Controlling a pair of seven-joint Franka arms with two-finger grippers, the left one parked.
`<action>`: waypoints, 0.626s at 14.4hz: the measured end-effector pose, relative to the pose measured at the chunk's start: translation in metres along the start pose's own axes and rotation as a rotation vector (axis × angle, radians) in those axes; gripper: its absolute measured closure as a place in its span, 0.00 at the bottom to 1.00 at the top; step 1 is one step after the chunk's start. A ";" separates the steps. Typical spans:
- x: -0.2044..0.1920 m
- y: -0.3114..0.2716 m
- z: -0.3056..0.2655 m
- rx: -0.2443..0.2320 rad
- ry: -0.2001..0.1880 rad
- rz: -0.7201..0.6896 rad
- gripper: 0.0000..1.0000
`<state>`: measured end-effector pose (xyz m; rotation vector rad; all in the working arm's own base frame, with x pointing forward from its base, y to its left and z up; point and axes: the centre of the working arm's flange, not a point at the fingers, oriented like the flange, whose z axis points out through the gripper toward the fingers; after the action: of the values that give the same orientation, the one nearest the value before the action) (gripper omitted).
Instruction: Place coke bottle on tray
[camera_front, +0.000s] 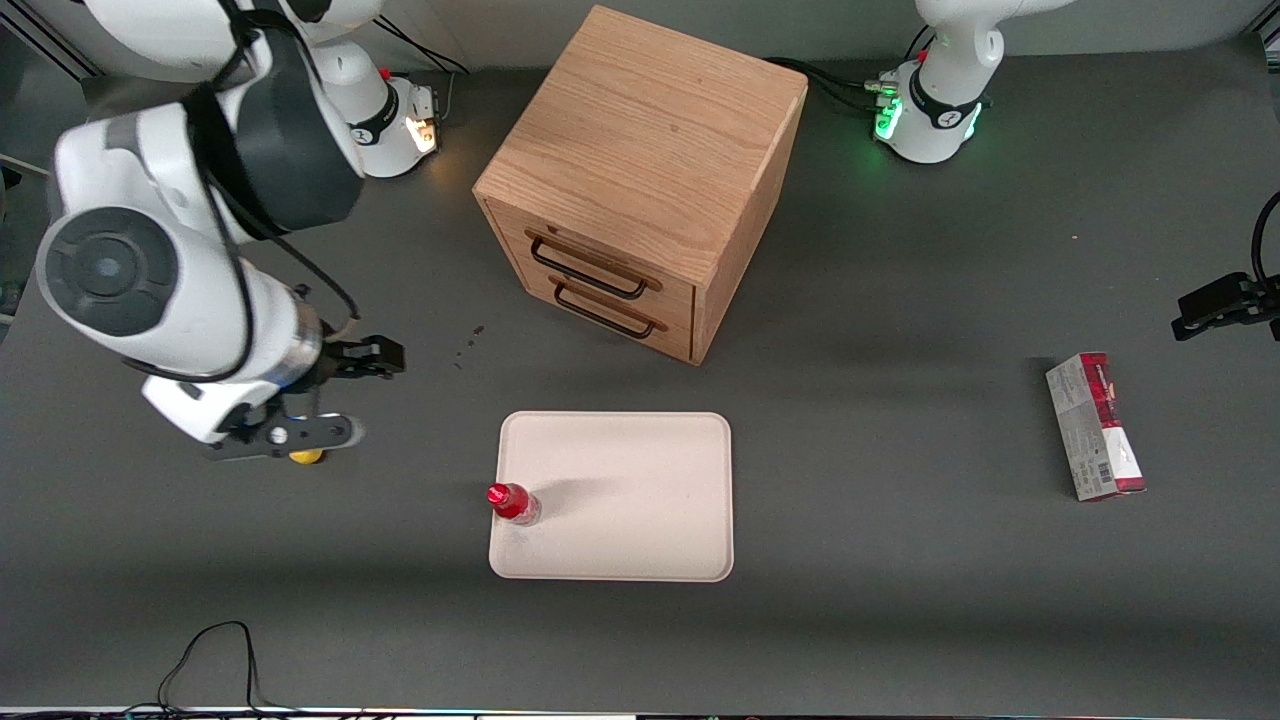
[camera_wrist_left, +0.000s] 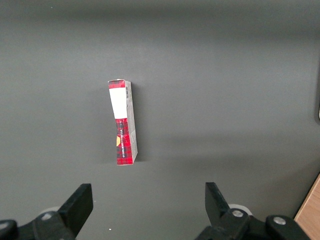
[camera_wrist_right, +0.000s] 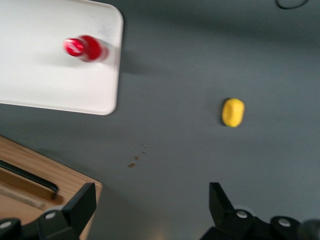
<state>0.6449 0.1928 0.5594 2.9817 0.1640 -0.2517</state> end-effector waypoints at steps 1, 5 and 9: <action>-0.002 0.019 0.001 -0.007 0.002 -0.002 0.00; -0.019 0.106 0.007 0.019 0.072 0.019 0.00; -0.056 0.162 0.009 0.060 0.164 0.084 0.00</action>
<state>0.6085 0.0271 0.5816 3.0585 0.0491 -0.0026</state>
